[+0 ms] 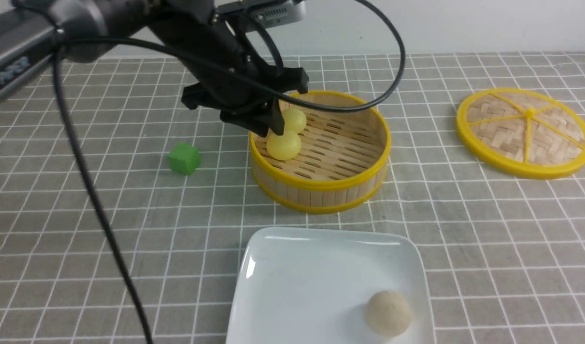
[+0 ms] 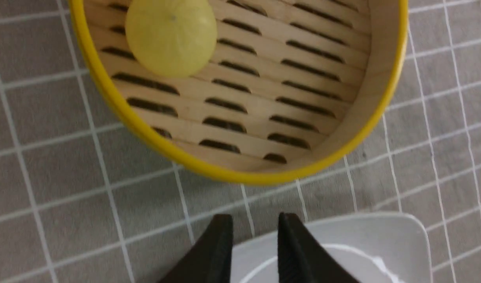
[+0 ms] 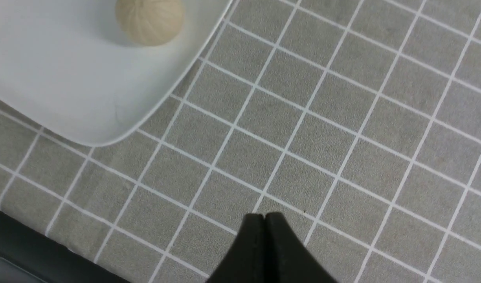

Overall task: Put the steamed buns into the plate on the grey tablecloth.
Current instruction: 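Reach into the bamboo steamer and grasp a bun with the left gripper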

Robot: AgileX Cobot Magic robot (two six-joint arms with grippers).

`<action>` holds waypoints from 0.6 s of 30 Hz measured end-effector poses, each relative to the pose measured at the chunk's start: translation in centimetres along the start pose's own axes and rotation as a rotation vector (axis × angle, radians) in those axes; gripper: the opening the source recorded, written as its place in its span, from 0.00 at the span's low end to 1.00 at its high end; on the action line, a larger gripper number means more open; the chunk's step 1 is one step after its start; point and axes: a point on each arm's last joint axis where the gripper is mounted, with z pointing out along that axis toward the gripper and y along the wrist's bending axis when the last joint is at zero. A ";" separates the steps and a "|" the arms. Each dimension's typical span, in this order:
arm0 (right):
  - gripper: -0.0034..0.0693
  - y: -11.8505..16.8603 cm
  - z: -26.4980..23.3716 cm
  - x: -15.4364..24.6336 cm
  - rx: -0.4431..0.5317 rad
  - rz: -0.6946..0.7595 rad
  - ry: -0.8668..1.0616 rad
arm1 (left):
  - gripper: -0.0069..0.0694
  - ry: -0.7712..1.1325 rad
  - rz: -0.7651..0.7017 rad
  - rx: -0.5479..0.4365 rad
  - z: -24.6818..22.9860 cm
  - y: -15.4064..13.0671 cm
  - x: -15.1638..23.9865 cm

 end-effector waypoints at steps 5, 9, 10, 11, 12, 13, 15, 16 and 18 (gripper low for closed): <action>0.04 0.0 0.4 0.1 0.000 0.004 -0.004 | 0.55 0.009 0.019 -0.025 3.9 0.2 -2.4; 0.05 0.0 0.4 -0.3 -0.005 0.004 -0.044 | 0.56 -0.002 0.035 -0.045 6.3 0.5 -3.7; 0.05 0.0 0.4 -0.3 -0.006 0.004 -0.049 | 0.56 0.000 0.038 -0.050 6.7 0.6 -3.8; 0.05 0.0 0.3 -0.4 -0.007 0.004 -0.054 | 0.56 0.004 0.039 -0.054 7.2 0.8 -3.8; 0.05 0.0 0.3 -0.4 -0.007 0.004 -0.061 | 0.56 0.008 0.042 -0.065 8.0 1.0 -3.9; 0.05 0.0 0.3 -0.4 -0.008 0.004 -0.063 | 0.56 0.012 0.043 -0.071 8.5 1.2 -3.8; 0.05 0.1 0.3 -0.5 -0.009 0.004 -0.072 | 0.56 0.016 0.047 -0.086 9.4 1.5 -3.8; 0.05 0.1 0.3 -0.5 -0.009 0.004 -0.072 | 0.56 0.016 0.048 -0.087 9.5 1.6 -3.8; 0.05 0.1 0.3 -0.7 -0.010 0.004 -0.087 | 0.56 0.010 0.056 -0.106 10.3 1.9 -3.8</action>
